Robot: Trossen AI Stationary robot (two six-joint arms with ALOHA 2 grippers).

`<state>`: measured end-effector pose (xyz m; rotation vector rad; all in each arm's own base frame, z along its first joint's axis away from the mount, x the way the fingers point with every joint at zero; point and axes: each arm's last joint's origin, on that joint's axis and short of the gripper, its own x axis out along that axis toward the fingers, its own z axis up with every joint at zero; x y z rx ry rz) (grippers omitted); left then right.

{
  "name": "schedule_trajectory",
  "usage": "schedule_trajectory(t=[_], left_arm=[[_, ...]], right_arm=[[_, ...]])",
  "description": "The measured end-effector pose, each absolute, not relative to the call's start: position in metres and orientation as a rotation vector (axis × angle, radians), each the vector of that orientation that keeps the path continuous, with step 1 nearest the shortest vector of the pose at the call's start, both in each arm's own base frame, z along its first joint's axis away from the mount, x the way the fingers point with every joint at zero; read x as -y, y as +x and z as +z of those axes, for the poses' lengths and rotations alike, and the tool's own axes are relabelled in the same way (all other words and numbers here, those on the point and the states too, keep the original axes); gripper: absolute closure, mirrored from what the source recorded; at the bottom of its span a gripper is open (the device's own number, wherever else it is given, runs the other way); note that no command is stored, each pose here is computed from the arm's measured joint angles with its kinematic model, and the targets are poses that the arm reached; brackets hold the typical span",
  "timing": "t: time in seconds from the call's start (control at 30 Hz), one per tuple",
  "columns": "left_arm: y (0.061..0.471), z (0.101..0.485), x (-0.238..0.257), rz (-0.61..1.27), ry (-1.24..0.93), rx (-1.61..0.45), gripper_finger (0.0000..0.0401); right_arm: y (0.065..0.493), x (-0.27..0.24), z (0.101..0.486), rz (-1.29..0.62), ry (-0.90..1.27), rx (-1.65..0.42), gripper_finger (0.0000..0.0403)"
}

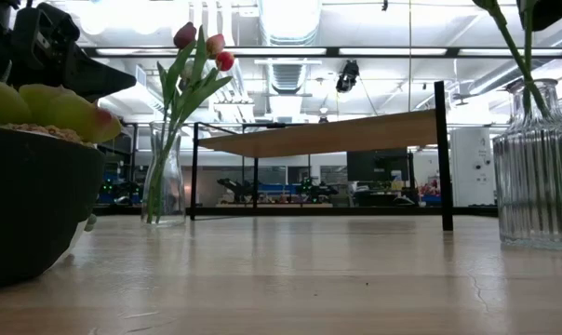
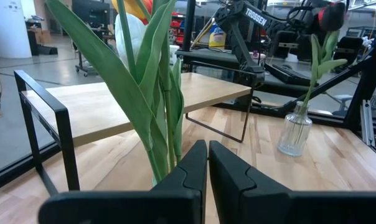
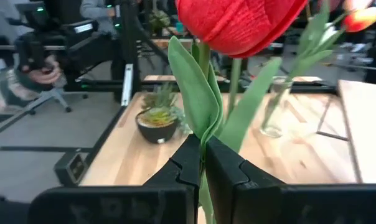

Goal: Pick and place flowers into a vace then onto a shelf
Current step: Put the red tulip into the right transparent vase

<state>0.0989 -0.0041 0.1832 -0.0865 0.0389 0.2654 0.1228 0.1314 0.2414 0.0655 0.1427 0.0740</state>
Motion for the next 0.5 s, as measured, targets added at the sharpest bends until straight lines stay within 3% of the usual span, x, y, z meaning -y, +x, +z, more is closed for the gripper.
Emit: schedule_trajectory(t=[0.2, 0.5], left_arm=[[0.099, 0.183, 0.004, 0.265, -0.086, -0.039, 0.0401], [0.099, 0.183, 0.004, 0.265, -0.087, -0.039, 0.0401]], right_arm=[[0.123, -0.132, 0.241, 0.094, 0.071, -0.147, 0.0361], [0.121, -0.132, 0.255, 0.135, 0.104, -0.164, 0.0271]])
